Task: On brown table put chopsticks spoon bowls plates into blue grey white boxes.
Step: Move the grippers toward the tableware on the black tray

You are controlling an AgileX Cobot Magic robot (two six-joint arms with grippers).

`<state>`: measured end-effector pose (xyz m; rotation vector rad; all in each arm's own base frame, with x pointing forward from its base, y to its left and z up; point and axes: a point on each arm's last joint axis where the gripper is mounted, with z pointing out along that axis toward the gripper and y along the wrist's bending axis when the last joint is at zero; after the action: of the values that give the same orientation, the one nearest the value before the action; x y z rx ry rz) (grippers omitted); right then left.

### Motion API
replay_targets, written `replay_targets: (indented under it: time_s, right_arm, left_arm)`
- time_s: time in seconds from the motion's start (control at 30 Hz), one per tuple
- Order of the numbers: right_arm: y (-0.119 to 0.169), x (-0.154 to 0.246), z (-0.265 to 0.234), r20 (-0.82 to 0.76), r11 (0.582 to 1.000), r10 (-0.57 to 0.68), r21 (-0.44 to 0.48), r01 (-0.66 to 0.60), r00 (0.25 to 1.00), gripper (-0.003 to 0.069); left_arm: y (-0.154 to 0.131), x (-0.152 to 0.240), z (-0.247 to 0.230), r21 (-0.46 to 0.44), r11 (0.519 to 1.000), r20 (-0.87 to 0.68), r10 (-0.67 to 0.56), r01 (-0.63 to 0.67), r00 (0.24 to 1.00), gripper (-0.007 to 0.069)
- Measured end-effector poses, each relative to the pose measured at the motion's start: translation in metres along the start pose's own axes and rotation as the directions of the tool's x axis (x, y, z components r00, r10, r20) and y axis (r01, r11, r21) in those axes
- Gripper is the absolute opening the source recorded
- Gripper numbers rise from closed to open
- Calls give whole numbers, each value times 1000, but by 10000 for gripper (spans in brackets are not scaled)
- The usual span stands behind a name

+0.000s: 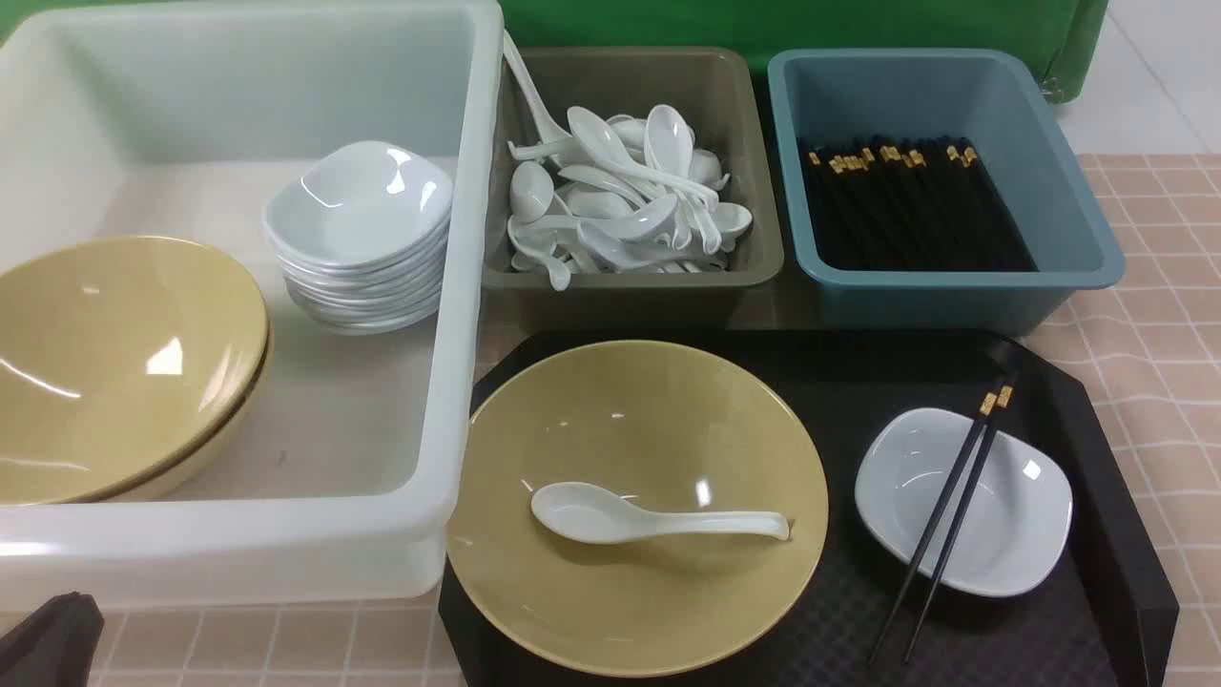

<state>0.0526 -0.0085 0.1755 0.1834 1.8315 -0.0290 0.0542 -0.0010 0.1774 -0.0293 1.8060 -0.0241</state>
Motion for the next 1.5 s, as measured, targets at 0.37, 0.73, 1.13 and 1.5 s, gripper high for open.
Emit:
replay_targets:
  time_s: [0.37, 0.73, 1.13, 1.5]
  right_arm:
    - [0, 0, 0, 0, 1000, 0, 0, 0, 1000, 238]
    - [0, 0, 0, 0, 1000, 0, 0, 0, 1000, 238]
    - [0, 0, 0, 0, 1000, 0, 0, 0, 1000, 238]
    - [0, 0, 0, 0, 1000, 0, 0, 0, 1000, 238]
  left_arm:
    - [0, 0, 0, 0, 1000, 0, 0, 0, 1000, 1]
    - [2, 0, 0, -19, 998, -2, 60, -60, 998, 1]
    - [2, 0, 0, -20, 998, -2, 67, -68, 998, 1]
    - [2, 0, 0, -21, 997, -2, 69, -69, 998, 1]
